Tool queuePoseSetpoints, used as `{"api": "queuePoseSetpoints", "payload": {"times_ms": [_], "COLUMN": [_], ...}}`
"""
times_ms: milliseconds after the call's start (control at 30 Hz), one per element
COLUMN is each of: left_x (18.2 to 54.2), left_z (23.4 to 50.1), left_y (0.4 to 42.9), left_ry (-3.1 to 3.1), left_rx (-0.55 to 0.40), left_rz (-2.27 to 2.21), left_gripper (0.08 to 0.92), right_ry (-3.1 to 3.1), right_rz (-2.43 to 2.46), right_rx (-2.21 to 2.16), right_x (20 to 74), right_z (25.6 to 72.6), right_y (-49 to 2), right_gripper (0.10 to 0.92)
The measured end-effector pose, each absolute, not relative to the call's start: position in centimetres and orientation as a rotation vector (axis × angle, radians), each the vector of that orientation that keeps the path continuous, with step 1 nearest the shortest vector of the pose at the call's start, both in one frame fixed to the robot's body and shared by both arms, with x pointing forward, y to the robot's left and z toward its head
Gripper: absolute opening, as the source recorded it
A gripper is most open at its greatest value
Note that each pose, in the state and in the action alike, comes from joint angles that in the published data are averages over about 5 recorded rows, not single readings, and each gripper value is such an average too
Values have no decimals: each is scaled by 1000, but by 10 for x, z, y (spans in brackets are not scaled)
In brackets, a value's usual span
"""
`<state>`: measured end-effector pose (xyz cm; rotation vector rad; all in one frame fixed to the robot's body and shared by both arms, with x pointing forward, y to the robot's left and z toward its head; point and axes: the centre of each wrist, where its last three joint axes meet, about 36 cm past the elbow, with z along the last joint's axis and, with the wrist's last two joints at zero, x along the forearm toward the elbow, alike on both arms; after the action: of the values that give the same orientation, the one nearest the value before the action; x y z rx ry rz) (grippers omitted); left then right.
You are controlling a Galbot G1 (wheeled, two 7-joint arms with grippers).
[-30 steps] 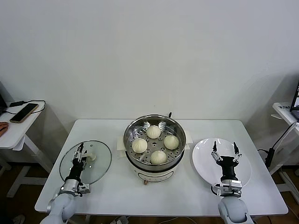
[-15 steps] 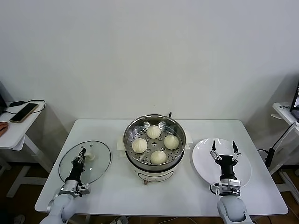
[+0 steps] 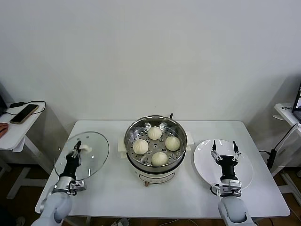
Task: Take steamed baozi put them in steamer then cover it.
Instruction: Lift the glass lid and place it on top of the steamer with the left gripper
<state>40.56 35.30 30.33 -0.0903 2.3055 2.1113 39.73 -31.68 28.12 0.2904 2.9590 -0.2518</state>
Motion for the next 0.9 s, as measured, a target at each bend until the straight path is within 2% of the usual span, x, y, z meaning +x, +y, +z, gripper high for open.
{"api": "queuePoseSetpoints", "payload": {"times_ms": [267, 467, 667, 900], "left_x": [400, 390, 381, 382], "left_z": [386, 441, 465, 466], "left_y": [313, 261, 204, 144], "left_ry": [2224, 2183, 2183, 2202], "left_rx": [-137, -113, -20, 96], "left_rz": [1962, 1842, 1777, 1778], "left_gripper": [189, 189, 189, 189], "right_ry": [2990, 3016, 3025, 3030], "right_rz": [-264, -270, -263, -252], "right_rx": [282, 293, 309, 327], "right_x": [401, 400, 400, 400], "right_z": [283, 281, 280, 278], "right_y": [-318, -320, -319, -317], "right_gripper": [823, 823, 823, 823]}}
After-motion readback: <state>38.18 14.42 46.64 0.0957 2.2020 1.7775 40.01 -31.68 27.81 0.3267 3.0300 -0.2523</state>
